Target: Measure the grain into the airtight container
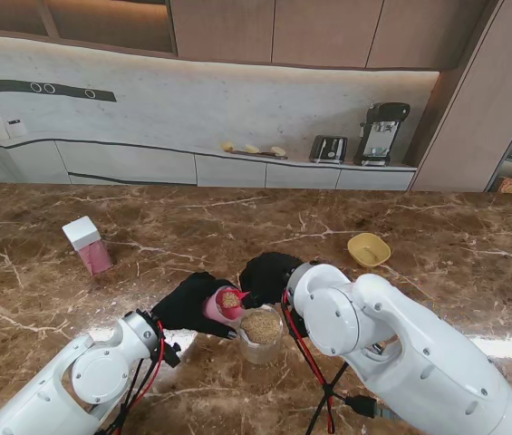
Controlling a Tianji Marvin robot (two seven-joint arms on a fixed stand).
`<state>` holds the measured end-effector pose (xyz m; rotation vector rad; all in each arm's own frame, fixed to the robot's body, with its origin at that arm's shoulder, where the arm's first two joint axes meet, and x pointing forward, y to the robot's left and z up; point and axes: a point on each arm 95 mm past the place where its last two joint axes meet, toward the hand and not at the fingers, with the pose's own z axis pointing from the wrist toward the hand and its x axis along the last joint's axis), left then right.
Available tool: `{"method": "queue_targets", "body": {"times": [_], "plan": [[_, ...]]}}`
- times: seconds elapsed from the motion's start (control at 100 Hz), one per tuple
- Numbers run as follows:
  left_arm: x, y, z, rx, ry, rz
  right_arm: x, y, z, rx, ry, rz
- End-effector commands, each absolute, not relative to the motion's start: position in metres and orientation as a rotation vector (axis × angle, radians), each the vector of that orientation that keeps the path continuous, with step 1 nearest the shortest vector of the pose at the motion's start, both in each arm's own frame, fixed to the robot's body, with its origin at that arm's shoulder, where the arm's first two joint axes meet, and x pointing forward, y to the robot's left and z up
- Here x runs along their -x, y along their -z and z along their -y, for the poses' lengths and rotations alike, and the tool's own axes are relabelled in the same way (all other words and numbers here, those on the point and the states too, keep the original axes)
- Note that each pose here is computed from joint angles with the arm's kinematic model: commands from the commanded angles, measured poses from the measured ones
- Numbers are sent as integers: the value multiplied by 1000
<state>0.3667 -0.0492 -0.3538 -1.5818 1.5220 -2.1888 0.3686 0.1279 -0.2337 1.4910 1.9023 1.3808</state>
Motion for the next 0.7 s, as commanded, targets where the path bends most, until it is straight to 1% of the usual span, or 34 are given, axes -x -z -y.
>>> {"method": "queue_targets", "body": {"times": [0.0,0.18,0.38,0.69], "plan": [[-364,355,51,1599,2193,-1510,-359,238,-134,-1475,-1394,-1929],[-363,355,52,1613,2208,-1491,-352,241,-140,-1148,-1432,-2026],[-361,356,52,1636,2217,-1475,-355,250,-142,-837,-1539,-2042],[-361,354,50,1644,2224,-1454,-356,252,-138,-693,-1489,-2010]]}}
